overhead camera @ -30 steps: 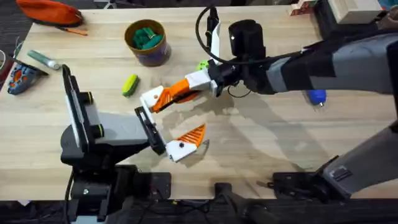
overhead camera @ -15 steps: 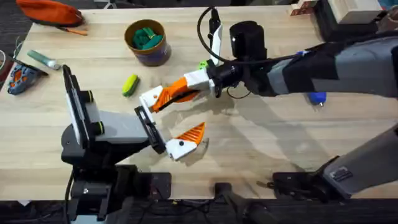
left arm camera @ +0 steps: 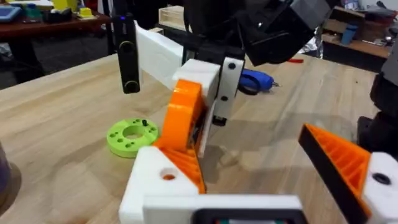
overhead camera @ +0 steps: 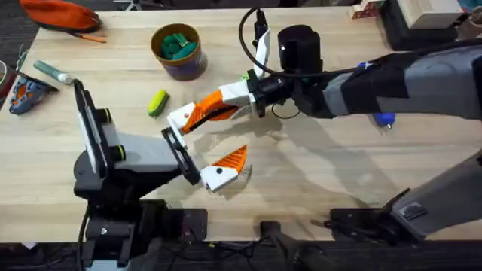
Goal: Pick up the gripper from the table and insert it into the empty holder that is missing its gripper. Then pick up a screw, insert it into the mounting hole, and use the screwdriver to tighten it. Finally, clean up the table by picking up the vegetable and placing it into the bucket.
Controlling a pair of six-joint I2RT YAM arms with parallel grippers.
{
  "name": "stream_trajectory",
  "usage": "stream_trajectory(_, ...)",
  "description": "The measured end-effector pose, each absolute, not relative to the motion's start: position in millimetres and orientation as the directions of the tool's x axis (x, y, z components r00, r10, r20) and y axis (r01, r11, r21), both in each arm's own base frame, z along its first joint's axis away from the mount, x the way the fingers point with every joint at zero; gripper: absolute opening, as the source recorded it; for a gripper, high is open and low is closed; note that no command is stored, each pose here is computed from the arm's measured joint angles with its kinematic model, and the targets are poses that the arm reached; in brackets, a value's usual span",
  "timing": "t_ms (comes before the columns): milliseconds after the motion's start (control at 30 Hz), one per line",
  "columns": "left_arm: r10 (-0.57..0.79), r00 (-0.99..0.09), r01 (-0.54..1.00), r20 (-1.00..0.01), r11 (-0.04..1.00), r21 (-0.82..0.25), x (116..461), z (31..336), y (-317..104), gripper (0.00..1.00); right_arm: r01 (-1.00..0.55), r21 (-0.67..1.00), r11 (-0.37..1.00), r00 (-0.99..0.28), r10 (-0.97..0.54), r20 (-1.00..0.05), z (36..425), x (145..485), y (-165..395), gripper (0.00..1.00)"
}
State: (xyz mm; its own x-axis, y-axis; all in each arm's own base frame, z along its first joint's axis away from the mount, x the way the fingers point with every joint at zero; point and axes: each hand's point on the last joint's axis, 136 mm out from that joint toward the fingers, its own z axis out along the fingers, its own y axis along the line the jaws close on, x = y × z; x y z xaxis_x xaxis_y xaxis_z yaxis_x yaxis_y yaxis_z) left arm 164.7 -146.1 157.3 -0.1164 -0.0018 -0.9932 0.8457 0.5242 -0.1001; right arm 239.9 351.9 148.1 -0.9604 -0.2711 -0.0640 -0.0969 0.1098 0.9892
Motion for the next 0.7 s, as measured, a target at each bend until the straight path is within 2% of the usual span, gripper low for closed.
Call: stream_trajectory(700, -0.006, -0.119, 0.834, -0.993, 0.543, -0.103, 167.9, 157.4, -143.6, 0.987, -0.104, 0.988, 0.116, -0.963, -0.261, -0.071, 147.3, 239.6, 356.2, 0.004)
